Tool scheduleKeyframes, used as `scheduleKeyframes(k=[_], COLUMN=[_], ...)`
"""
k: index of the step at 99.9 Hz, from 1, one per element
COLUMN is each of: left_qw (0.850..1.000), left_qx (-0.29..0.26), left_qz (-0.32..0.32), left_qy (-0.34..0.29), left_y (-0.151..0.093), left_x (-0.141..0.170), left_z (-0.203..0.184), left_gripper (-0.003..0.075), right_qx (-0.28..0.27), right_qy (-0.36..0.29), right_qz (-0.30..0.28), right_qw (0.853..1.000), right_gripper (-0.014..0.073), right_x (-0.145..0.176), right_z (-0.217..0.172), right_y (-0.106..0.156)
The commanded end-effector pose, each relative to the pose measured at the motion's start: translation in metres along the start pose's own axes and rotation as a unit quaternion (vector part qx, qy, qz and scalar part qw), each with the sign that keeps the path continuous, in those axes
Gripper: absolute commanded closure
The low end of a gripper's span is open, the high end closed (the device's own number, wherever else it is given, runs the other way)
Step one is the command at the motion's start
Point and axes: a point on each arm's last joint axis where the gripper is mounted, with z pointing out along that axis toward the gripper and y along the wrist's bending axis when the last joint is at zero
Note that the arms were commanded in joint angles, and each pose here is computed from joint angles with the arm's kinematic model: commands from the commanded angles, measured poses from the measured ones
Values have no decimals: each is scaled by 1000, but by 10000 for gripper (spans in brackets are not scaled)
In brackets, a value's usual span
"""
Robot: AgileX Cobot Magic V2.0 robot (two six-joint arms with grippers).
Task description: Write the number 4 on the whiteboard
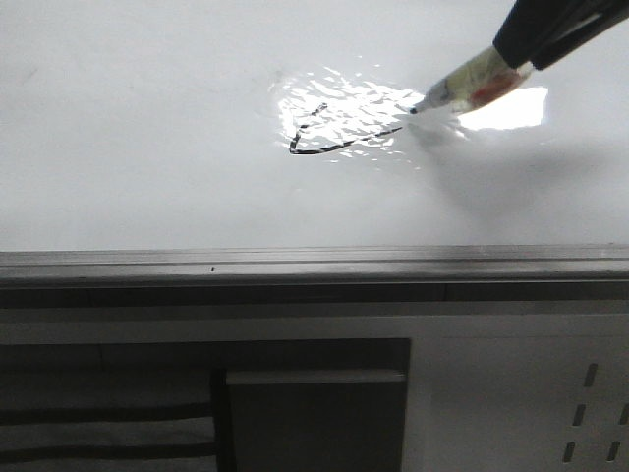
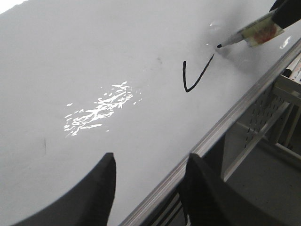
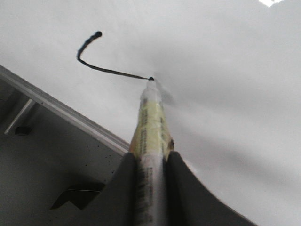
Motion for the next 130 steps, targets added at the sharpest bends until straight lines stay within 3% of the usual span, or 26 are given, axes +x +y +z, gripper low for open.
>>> scheduleKeyframes(k=[1,12,27,49,57,64,73,84,99,107,130], left_qw=[999,999,999,1000,1000,1000,998,987,967,960,945], left_qx=[-21,-21,-20,-13,-9,6,51,104,147,158,203], left_qz=[-14,-14,-16,-24,-27,-13,40,123,210,229,257], left_qy=[-42,-42,-37,-12,0,10,24,26,5,-5,0], left_y=[5,5,6,10,11,10,3,-9,-28,-37,-58], left_x=[-13,-13,-12,-9,-8,-10,-15,-25,-41,-49,-70], left_z=[-3,-3,-1,15,21,27,35,50,74,89,124], left_gripper=[407,407,407,407,407,407,407,407,407,407,406], right_qx=[-6,-2,-1,-36,-36,-35,-41,-54,-60,-61,-63], right_qy=[-86,-110,-86,64,43,1,-38,-71,-89,-86,-81], right_qz=[-25,-29,-24,-35,-42,-86,-189,-332,-425,-439,-441], right_qw=[996,993,996,997,998,996,980,939,899,892,892], right_gripper=[641,641,641,641,641,641,641,641,641,641,641], right_x=[-17,-23,-24,-1,-4,-10,-12,-7,-4,-3,-2], right_z=[-20,-13,10,38,25,6,-21,-45,-57,-57,-57], right_y=[11,12,8,8,11,17,30,47,57,57,57])
